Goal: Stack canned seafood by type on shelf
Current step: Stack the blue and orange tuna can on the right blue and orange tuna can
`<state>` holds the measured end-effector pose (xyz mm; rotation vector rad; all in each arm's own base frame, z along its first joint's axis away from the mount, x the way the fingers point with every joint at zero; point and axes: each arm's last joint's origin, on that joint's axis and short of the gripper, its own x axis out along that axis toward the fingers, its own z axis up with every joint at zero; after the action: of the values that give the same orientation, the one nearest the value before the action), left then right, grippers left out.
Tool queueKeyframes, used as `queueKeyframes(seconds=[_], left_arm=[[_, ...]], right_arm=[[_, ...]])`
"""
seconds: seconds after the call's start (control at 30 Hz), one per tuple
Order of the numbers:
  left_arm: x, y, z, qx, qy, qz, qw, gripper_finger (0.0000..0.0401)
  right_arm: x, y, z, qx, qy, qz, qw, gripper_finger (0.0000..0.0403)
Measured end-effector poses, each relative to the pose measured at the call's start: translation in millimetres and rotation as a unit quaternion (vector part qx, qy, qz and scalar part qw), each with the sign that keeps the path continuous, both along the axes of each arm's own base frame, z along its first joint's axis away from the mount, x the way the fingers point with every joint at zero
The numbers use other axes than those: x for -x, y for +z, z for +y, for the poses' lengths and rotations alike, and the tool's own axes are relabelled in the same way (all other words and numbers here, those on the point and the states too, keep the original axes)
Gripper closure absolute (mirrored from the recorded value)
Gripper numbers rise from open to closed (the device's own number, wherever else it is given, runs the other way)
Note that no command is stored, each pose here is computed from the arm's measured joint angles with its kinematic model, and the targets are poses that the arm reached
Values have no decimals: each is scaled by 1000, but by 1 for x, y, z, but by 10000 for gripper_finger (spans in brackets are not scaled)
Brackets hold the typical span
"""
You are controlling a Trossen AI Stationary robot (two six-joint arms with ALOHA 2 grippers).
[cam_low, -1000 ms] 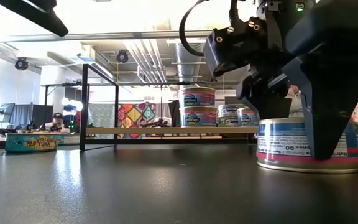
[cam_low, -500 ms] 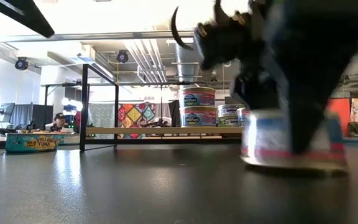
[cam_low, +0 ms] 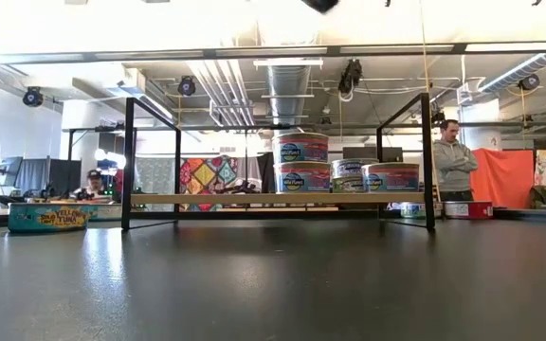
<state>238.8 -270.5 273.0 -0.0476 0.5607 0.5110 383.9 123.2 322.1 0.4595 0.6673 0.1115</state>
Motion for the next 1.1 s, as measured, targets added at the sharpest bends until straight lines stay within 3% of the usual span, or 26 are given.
queueKeyframes(seconds=[0.13,0.27,0.4,0.5,0.6,0.87,1.0,1.1], left_arm=[[4,-5,0,27,23,-31,999,4],[1,-16,-6,69,30,-71,995,12],[-6,-21,-15,77,16,-112,991,23],[-13,-26,-15,55,5,-105,993,27],[-17,-27,-13,39,1,-94,995,26],[-22,-28,-10,30,-5,-80,996,26],[-29,-31,-14,-28,-49,-55,997,26],[-35,-37,-19,-80,-90,-29,992,26]], right_arm=[[3,8,-8,-25,-9,-62,998,43],[12,-2,-14,-77,-33,-119,989,43],[21,-30,-16,-173,-94,-198,960,43],[31,-53,-9,-247,-139,-250,926,42],[43,-76,5,-286,-171,-257,907,42],[63,-118,50,-319,-215,-245,890,41],[62,-139,61,-326,-238,-237,883,40],[58,-143,67,-352,-252,-244,868,40]])
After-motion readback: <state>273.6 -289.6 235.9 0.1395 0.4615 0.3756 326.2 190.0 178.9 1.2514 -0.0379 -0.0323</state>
